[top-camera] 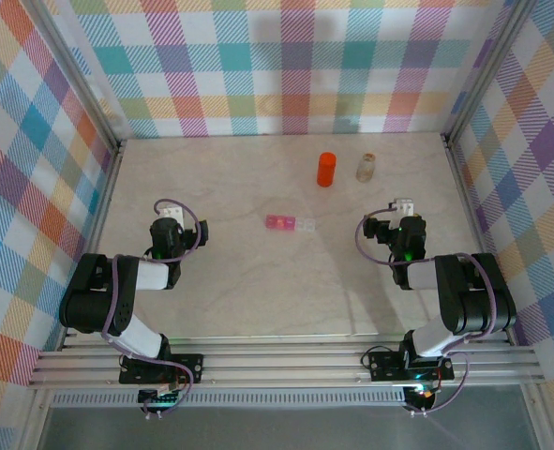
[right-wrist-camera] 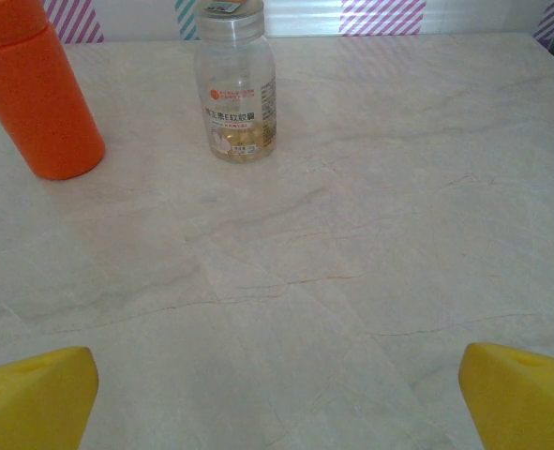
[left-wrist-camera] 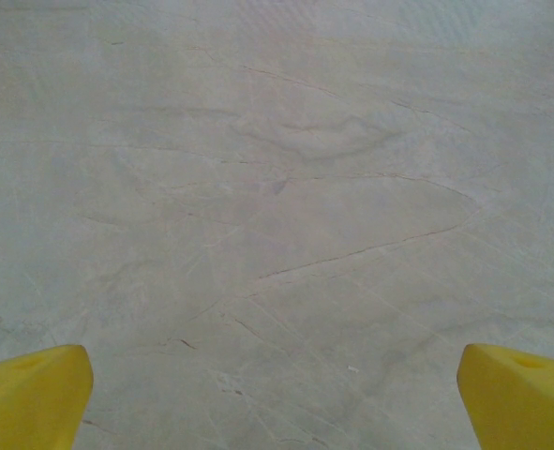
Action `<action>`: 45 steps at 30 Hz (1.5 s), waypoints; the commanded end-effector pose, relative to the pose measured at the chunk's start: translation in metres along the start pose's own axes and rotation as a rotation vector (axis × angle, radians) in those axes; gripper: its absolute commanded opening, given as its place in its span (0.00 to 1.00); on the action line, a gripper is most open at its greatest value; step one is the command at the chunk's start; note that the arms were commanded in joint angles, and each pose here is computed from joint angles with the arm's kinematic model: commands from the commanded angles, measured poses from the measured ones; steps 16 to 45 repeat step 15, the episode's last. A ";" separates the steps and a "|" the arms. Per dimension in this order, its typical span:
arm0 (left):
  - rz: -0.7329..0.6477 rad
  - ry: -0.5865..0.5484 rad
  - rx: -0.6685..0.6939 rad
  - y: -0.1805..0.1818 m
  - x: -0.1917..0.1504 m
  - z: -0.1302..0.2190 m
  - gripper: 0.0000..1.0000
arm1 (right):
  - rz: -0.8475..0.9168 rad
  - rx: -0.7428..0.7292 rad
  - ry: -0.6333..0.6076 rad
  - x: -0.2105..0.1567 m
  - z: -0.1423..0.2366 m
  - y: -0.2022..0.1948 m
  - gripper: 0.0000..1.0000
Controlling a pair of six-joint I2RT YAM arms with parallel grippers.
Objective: Sort the pills into containers
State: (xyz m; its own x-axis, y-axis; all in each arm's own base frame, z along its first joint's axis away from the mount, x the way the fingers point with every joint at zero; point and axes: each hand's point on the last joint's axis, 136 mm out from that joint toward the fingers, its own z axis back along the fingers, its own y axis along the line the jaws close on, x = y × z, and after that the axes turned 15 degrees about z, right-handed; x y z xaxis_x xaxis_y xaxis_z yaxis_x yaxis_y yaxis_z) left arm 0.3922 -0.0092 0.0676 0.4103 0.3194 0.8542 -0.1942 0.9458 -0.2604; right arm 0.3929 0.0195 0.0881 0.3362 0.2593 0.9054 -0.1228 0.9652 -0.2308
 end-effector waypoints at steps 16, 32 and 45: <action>0.004 -0.023 -0.036 -0.006 0.011 -0.001 1.00 | -0.014 0.004 -0.015 0.006 -0.001 -0.001 0.99; 0.004 -0.023 -0.036 -0.006 0.011 -0.001 1.00 | -0.014 0.004 -0.015 0.006 -0.001 -0.001 0.99; 0.004 -0.023 -0.036 -0.006 0.011 -0.001 1.00 | -0.014 0.004 -0.015 0.006 -0.001 -0.001 0.99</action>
